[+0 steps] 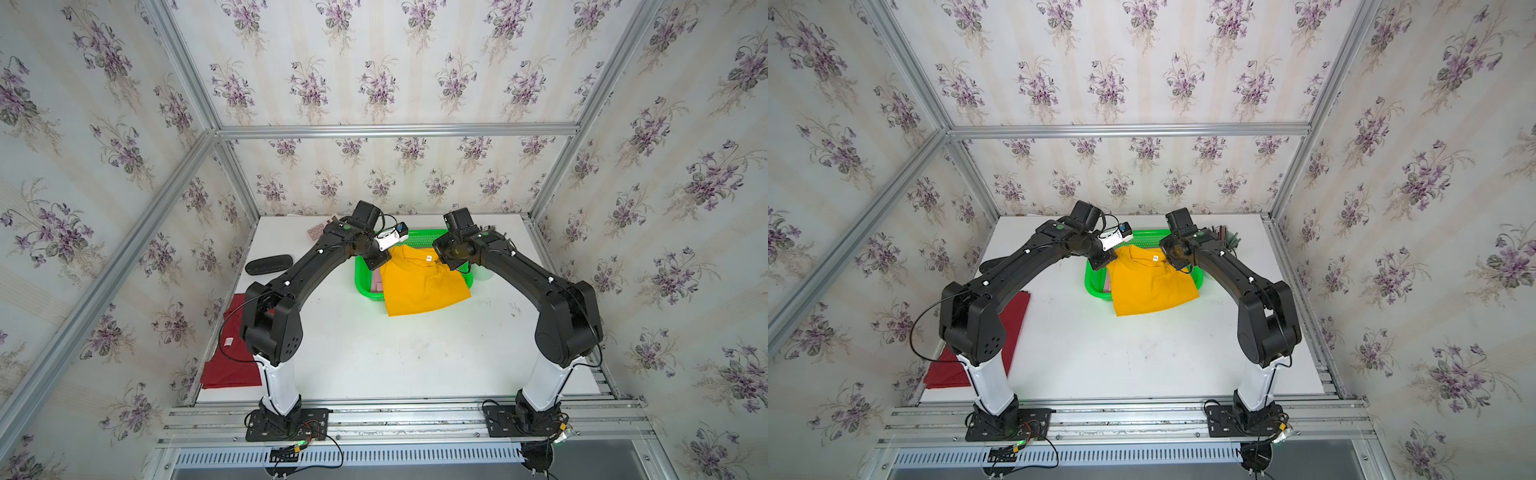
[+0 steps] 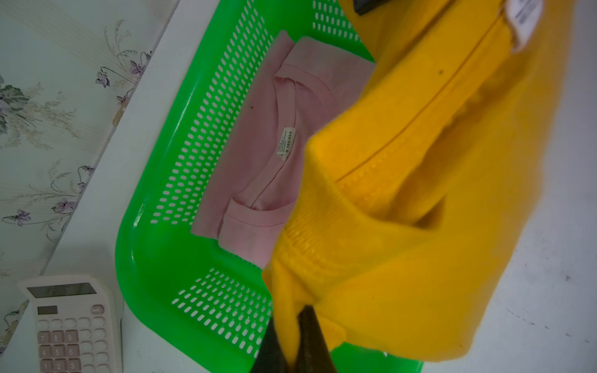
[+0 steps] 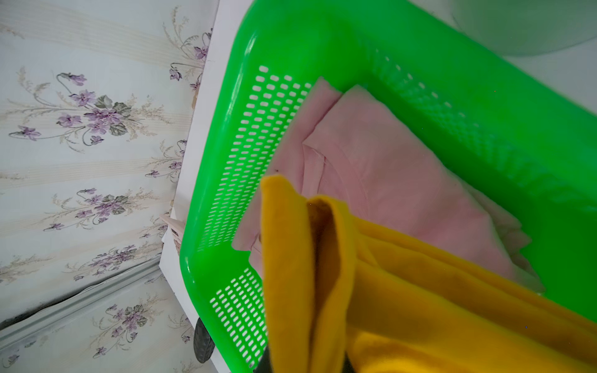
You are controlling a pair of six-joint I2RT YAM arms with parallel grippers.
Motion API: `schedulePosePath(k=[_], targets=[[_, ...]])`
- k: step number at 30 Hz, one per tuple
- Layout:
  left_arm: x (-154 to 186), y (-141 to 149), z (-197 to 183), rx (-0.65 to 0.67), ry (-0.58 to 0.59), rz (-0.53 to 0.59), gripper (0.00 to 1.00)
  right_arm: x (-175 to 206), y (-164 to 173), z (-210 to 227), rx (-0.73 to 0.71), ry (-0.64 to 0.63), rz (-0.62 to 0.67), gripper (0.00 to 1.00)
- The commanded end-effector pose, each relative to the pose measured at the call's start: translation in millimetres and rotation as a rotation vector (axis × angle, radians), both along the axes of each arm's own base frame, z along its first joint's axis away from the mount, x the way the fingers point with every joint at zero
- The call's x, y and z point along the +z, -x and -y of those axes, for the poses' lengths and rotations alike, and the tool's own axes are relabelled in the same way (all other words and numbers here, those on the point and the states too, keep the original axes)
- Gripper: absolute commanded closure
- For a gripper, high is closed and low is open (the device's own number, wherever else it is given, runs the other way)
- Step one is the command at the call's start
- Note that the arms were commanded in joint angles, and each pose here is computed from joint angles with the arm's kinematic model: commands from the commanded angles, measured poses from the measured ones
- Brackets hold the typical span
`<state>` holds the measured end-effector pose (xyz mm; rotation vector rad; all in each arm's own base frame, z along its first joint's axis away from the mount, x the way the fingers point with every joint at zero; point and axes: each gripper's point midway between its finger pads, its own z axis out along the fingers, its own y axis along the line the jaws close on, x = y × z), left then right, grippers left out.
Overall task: Put the folded t-shirts into the basket
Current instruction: Place the T-shirt in the bin.
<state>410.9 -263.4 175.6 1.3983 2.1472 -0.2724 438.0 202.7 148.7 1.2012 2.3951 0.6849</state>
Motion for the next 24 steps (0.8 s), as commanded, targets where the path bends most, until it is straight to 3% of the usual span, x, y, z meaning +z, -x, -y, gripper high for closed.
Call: schedulePosePath(k=[1, 11, 18, 24], targets=[[-16.1, -11.8, -20.8, 0.075, -0.118, -0.012, 1.0, -0.7, -11.9, -1.6, -0.036, -0.04, -0.007, 1.0], [-39.9, -76.2, -34.5, 0.176, -0.288, 0.156, 1.0, -28.2, -30.6, 6.1, -0.134, -0.018, -0.026, 1.0], [-70.1, -65.5, -24.3, 0.139, -0.276, 0.081, 1.0, -51.9, -27.4, 14.1, -0.155, 0.02, -0.057, 1.0], [-90.4, -75.9, -30.3, 0.186, -0.32, 0.087, 1.0, -57.3, -34.8, 23.9, -0.156, 0.063, -0.034, 1.0]])
